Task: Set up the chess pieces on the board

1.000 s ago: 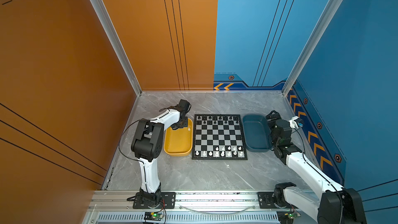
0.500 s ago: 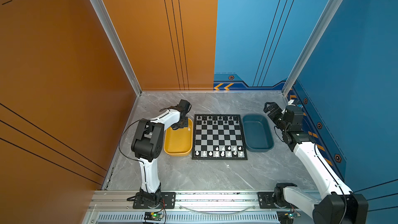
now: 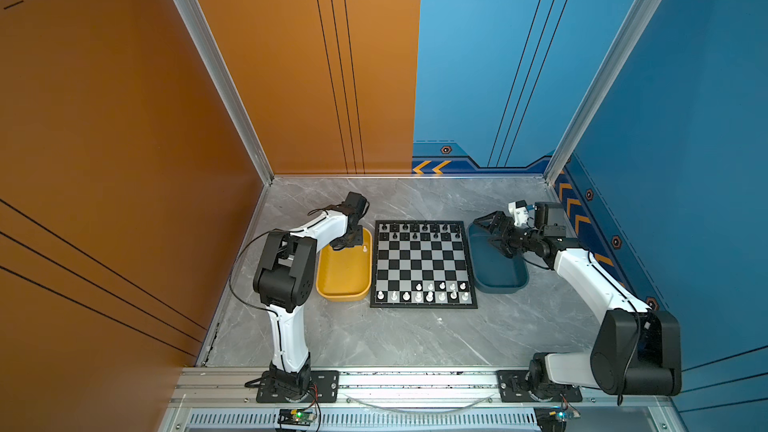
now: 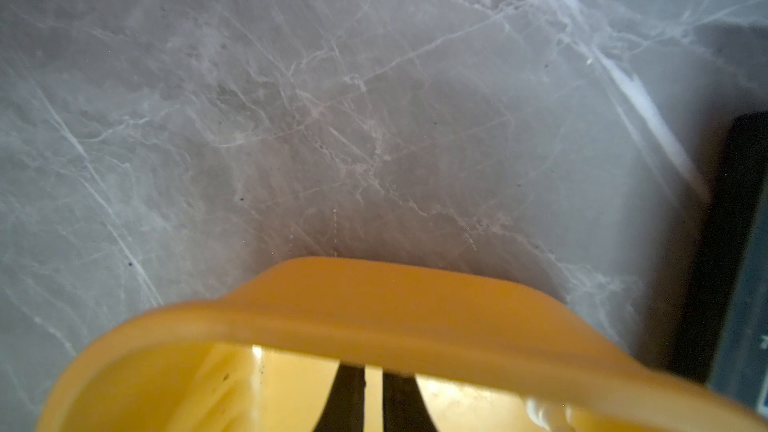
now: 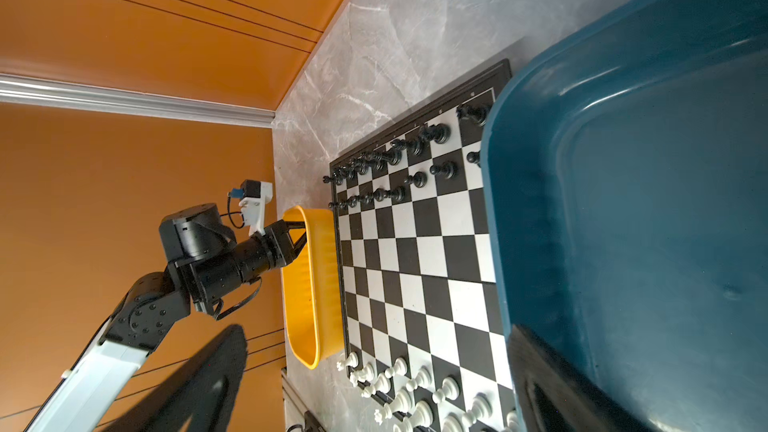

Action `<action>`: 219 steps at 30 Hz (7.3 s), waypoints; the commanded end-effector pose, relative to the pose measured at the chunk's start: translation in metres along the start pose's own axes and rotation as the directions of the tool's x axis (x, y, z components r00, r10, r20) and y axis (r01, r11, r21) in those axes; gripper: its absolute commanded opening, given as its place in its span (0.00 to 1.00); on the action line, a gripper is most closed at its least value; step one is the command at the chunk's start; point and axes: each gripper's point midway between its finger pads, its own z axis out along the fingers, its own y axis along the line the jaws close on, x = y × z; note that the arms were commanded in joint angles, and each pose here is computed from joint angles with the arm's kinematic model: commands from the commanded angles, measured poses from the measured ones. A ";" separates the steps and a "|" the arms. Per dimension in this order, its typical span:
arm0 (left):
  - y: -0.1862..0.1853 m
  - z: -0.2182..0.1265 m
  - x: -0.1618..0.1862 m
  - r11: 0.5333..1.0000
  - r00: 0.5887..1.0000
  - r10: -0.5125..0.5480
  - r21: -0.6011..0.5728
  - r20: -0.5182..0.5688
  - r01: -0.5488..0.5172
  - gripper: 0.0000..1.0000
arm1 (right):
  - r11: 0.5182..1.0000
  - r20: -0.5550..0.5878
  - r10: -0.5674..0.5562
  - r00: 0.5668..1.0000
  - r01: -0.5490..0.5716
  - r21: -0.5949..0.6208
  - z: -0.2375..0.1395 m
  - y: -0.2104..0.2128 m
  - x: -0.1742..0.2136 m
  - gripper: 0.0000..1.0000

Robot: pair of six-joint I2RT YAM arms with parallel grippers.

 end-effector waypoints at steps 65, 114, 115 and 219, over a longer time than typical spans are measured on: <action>-0.181 -0.120 0.141 0.779 0.813 0.580 0.322 -0.043 -0.539 0.00 | 0.997 -0.028 0.004 1.000 -0.006 -0.073 0.002 -0.004 0.019 1.00; -0.170 -0.106 0.169 0.801 0.810 0.574 0.287 -0.118 -0.526 0.00 | 0.997 -0.041 0.012 0.999 -0.015 -0.071 0.011 -0.007 0.022 1.00; -0.170 -0.105 0.169 0.801 0.811 0.574 0.287 -0.117 -0.525 0.00 | 0.997 -0.041 0.013 0.999 -0.016 -0.070 0.011 -0.007 0.022 1.00; -0.036 -0.110 -0.016 0.988 0.980 0.144 0.031 0.137 -0.150 0.33 | 0.998 -0.045 0.017 0.999 -0.020 -0.064 0.013 -0.007 0.020 1.00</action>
